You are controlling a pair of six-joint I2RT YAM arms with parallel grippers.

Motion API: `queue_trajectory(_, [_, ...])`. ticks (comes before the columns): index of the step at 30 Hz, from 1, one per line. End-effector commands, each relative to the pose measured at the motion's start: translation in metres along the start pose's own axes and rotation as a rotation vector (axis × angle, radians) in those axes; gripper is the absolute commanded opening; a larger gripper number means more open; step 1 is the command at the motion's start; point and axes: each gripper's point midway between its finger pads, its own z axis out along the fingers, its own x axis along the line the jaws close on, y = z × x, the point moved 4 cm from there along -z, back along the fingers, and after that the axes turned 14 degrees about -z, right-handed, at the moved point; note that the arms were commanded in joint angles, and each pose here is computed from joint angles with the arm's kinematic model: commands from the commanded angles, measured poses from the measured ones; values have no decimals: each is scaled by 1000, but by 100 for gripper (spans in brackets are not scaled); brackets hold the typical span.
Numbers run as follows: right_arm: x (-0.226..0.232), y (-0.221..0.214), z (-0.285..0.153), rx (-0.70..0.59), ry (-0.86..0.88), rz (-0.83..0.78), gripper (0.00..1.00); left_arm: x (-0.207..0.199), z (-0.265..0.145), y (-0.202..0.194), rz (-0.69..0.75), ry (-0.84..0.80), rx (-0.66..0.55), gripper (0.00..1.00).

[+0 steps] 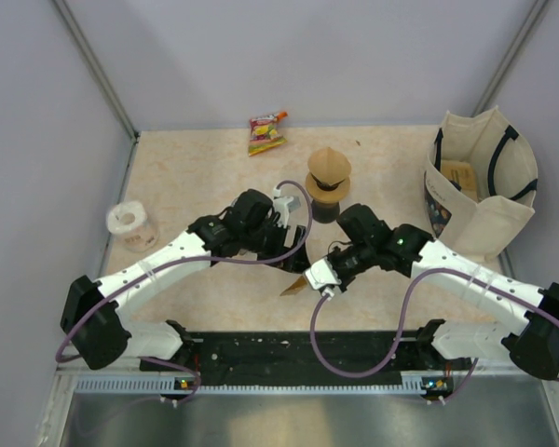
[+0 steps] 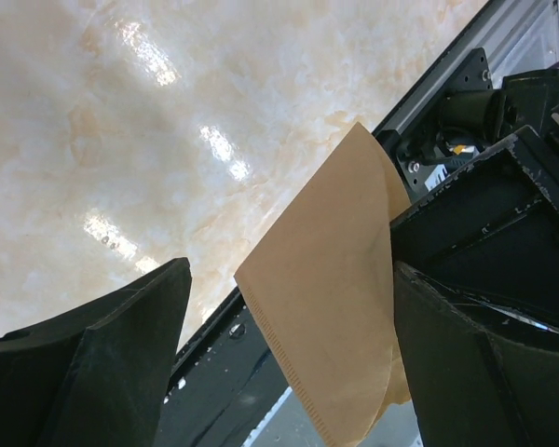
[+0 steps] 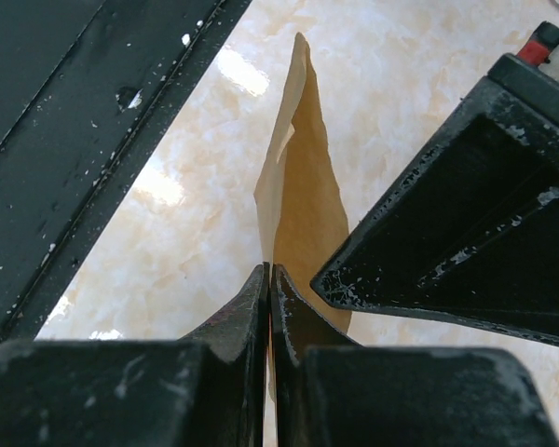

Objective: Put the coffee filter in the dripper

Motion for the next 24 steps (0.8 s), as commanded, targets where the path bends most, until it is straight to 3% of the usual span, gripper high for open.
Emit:
queue_trajectory(1, [-11, 15, -4, -45, -10, -55, 0, -7, -2, 9, 16, -23, -60, 90])
queue_trajectory(9, [-12, 17, -7, -43, -21, -78, 0, 3, 0, -2, 16, 19, 3, 79])
queue_trajectory(16, [-16, 15, -6, -29, -21, -74, 0, -5, 4, -17, 57, -58, 97, 78])
queue_trajectory(24, [-18, 16, -9, -11, -17, -90, 0, 10, 5, -20, 50, 95, 131, 69])
